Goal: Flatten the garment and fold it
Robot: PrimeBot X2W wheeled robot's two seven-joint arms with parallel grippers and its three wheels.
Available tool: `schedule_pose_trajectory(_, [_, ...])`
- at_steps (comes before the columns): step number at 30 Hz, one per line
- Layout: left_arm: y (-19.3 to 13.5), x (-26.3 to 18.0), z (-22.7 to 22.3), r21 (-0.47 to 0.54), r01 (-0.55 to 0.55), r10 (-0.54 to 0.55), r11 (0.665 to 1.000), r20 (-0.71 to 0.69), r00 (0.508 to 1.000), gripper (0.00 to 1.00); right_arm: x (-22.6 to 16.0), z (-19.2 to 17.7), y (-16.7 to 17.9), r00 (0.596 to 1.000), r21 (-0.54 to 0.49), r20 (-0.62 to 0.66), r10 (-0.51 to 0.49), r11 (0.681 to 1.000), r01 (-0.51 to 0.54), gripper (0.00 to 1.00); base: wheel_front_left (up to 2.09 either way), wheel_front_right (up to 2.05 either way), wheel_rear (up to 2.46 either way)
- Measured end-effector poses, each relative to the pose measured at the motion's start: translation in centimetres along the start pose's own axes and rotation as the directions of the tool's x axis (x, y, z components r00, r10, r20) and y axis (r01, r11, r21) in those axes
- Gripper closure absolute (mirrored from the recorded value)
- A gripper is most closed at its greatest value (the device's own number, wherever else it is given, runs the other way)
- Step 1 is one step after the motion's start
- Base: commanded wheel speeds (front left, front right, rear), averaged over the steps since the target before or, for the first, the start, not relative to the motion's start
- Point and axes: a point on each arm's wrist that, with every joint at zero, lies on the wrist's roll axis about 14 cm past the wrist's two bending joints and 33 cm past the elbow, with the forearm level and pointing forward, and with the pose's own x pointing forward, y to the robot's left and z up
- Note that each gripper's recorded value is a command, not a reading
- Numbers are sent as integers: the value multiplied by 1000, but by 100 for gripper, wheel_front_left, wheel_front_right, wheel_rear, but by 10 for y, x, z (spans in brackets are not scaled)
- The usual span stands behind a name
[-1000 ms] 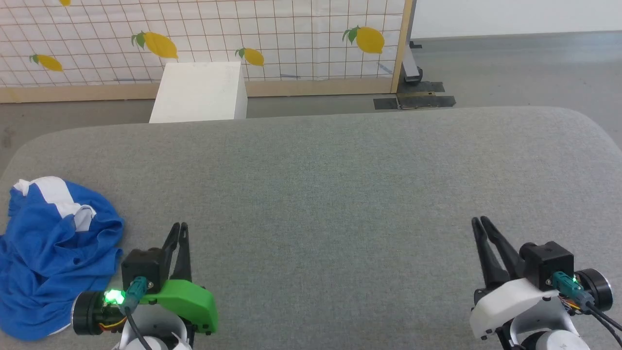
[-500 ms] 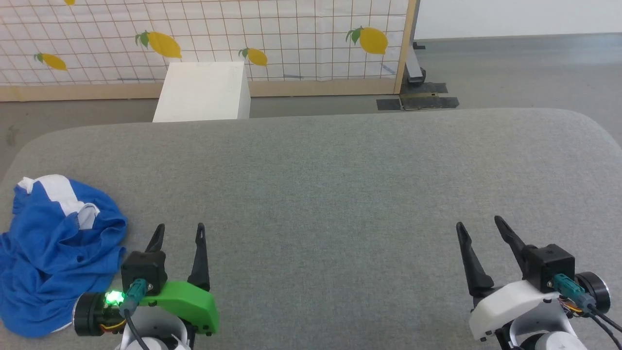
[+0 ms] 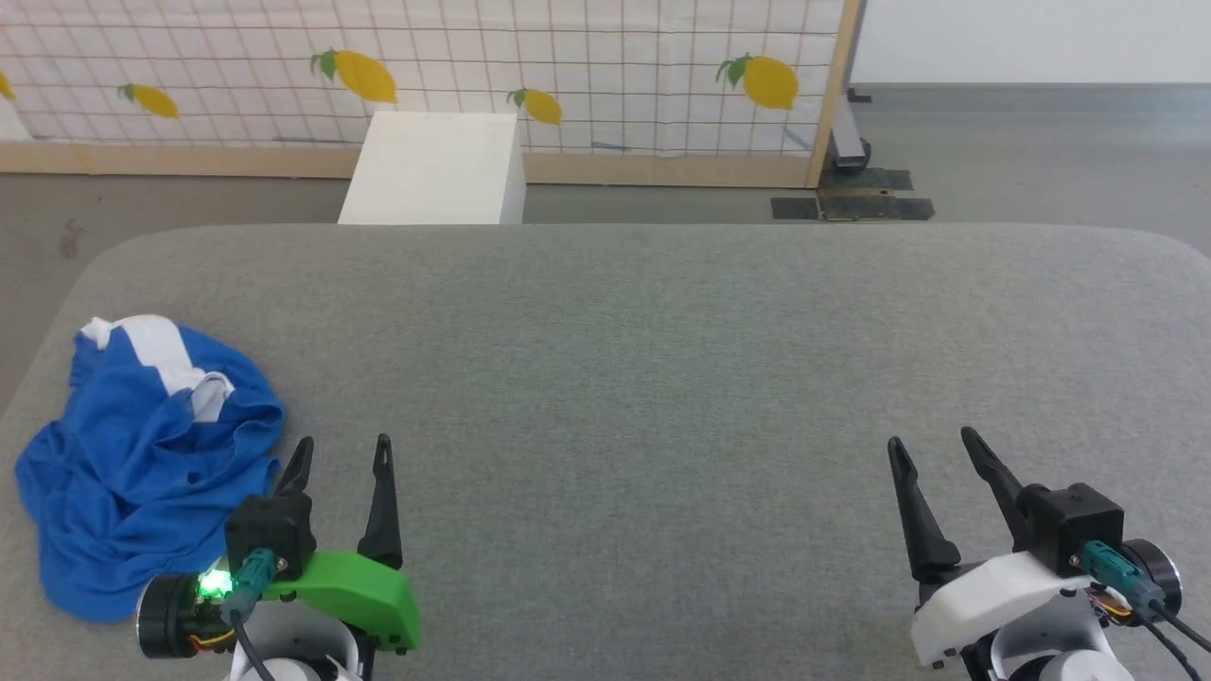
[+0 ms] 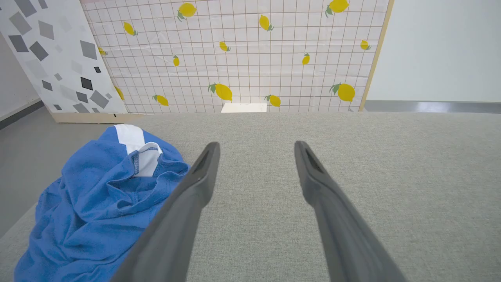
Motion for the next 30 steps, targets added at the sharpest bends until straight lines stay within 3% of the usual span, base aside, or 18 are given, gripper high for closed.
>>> schedule_pose_trajectory(30, [69, -50, -7, -36, -215, 216, 976, 18, 976, 0, 29, -13, 65, 981, 84, 2, 194, 978, -193, 0, 0, 0, 0])
